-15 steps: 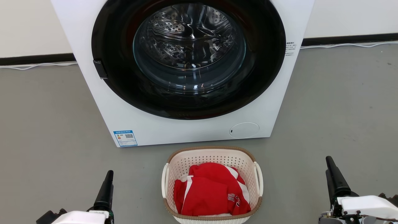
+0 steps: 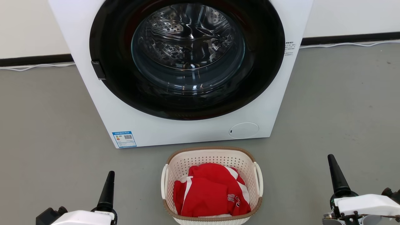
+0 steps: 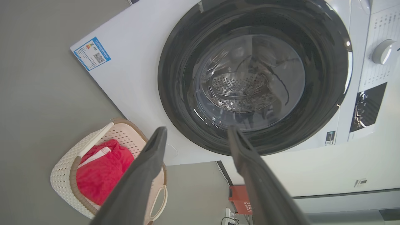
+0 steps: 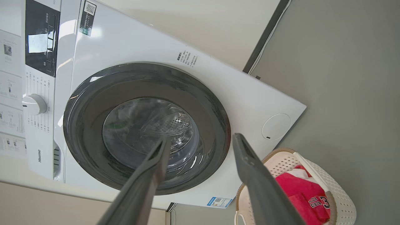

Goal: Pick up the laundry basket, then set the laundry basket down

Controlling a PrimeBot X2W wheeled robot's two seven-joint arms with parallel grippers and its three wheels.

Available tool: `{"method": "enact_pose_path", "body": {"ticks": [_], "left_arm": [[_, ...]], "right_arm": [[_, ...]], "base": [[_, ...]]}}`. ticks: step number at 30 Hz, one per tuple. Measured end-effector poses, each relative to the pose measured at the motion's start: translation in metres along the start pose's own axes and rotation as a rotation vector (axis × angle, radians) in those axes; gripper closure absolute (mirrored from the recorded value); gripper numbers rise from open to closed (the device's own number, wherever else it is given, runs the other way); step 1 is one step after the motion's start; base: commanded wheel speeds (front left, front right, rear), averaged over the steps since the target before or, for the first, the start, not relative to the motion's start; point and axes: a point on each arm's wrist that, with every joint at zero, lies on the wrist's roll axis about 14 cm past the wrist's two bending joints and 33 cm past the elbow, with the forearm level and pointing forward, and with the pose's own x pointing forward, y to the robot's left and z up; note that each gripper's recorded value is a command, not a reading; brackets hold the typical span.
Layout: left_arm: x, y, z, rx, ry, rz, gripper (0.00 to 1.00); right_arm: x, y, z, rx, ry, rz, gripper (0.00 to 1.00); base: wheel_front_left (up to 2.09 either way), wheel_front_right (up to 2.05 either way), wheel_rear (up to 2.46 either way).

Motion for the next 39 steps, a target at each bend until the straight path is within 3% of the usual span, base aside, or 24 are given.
{"method": "enact_pose_path", "body": {"ticks": [18,39], "left_arm": [[0.002,-0.004,-0.001,0.183,-0.014,-0.005,0.00],[0.000,-0.004,-0.001,0.485,-0.035,-0.012,0.00]], "right_arm": [[-0.001,0.003,0.007,-0.256,-0.016,0.020,0.00],[0.001,0.012,0.010,-0.550,-0.028,0.075,0.00]], "base": [[0.00,0.00,0.00],[0.00,0.00,0.00]]}}
